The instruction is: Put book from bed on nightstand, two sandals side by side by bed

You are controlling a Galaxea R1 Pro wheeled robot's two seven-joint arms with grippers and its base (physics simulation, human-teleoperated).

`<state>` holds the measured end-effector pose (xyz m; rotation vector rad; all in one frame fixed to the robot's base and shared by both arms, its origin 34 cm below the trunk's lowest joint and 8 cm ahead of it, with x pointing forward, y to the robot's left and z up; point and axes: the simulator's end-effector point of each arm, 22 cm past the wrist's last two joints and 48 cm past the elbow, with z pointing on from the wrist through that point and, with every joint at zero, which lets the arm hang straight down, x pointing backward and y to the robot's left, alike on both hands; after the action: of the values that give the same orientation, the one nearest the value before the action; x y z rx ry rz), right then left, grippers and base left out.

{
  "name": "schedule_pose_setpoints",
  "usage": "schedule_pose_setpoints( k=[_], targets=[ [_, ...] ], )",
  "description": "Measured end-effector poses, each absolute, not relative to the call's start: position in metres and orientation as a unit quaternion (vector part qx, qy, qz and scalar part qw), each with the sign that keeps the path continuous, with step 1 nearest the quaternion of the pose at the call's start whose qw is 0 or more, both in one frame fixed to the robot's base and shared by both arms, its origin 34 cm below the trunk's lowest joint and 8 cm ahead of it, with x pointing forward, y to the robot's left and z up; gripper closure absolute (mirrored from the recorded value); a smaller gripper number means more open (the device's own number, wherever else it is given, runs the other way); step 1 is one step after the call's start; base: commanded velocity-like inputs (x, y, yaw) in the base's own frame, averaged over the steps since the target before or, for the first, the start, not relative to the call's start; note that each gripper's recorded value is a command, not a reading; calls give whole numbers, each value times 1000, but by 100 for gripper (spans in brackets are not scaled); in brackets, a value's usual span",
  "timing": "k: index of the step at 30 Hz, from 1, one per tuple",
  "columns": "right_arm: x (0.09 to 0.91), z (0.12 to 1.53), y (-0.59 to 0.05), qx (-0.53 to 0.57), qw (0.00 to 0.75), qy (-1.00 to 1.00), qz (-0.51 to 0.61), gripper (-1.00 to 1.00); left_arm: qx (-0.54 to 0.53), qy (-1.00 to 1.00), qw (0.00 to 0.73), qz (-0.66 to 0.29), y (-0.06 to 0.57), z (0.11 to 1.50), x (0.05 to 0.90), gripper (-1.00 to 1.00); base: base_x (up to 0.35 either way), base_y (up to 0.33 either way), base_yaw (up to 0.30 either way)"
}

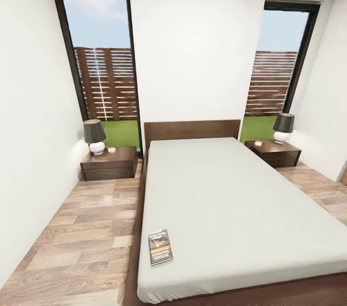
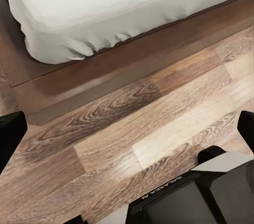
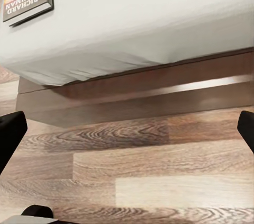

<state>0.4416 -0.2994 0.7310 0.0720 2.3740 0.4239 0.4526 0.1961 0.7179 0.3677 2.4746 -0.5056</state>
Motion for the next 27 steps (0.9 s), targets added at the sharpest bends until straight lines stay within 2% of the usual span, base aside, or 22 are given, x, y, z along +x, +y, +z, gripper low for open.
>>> schedule_pose_setpoints(
  k=[27],
  targets=[
    [440, 729, -299, 29, 353, 920, 165, -100, 137, 929, 287, -190, 196, 715, 450, -100, 0, 0, -4]
  ],
)
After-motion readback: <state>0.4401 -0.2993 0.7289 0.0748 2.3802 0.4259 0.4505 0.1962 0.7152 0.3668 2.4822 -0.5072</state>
